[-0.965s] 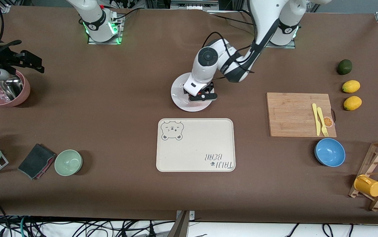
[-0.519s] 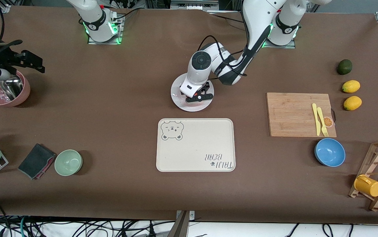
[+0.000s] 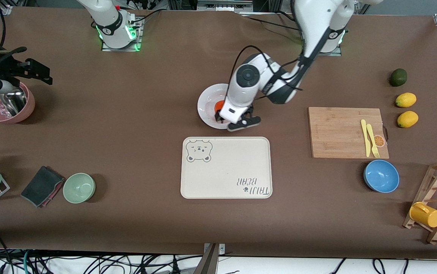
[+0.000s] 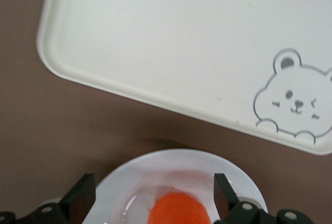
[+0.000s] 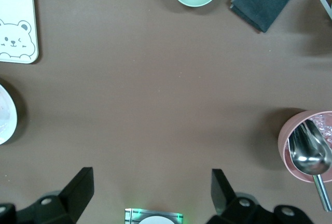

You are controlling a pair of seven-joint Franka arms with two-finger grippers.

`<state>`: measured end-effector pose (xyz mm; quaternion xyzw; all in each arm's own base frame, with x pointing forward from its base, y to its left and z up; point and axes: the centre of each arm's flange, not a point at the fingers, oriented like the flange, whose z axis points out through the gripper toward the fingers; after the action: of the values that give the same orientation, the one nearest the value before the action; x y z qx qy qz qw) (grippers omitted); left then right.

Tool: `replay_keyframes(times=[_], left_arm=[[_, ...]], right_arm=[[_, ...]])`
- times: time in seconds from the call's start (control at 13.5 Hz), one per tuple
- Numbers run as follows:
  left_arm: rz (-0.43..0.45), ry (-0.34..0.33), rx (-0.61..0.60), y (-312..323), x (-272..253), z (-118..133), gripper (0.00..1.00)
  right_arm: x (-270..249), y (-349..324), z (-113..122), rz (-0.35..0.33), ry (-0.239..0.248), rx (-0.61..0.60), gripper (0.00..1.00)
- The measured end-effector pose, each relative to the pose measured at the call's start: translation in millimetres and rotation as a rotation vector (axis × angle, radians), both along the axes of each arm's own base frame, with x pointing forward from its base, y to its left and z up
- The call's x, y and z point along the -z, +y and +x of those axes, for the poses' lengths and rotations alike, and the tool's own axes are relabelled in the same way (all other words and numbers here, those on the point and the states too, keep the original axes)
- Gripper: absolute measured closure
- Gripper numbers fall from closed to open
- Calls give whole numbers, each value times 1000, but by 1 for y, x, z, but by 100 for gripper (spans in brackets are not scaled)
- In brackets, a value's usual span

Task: Place orange and plate with both arms
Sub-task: 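Open the left gripper and withdraw while the right gripper reaches the plate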

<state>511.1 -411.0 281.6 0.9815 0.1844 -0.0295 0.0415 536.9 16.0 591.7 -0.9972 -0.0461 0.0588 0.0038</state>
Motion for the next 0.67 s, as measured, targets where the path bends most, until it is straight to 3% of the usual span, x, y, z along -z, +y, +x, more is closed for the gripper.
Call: replay_keyframes(times=[0.3,0.52,0.67], left_arm=[[25,-71,26,129,-102,59,0],[66,-93,120,249,-176,75,0],[89,-90,95,303,-215,68,0]], right_arm=[[25,40,8,5,47,-66,0],[60,75,19,89,106,-93,0],[92,100,35,206,123,-71,0]])
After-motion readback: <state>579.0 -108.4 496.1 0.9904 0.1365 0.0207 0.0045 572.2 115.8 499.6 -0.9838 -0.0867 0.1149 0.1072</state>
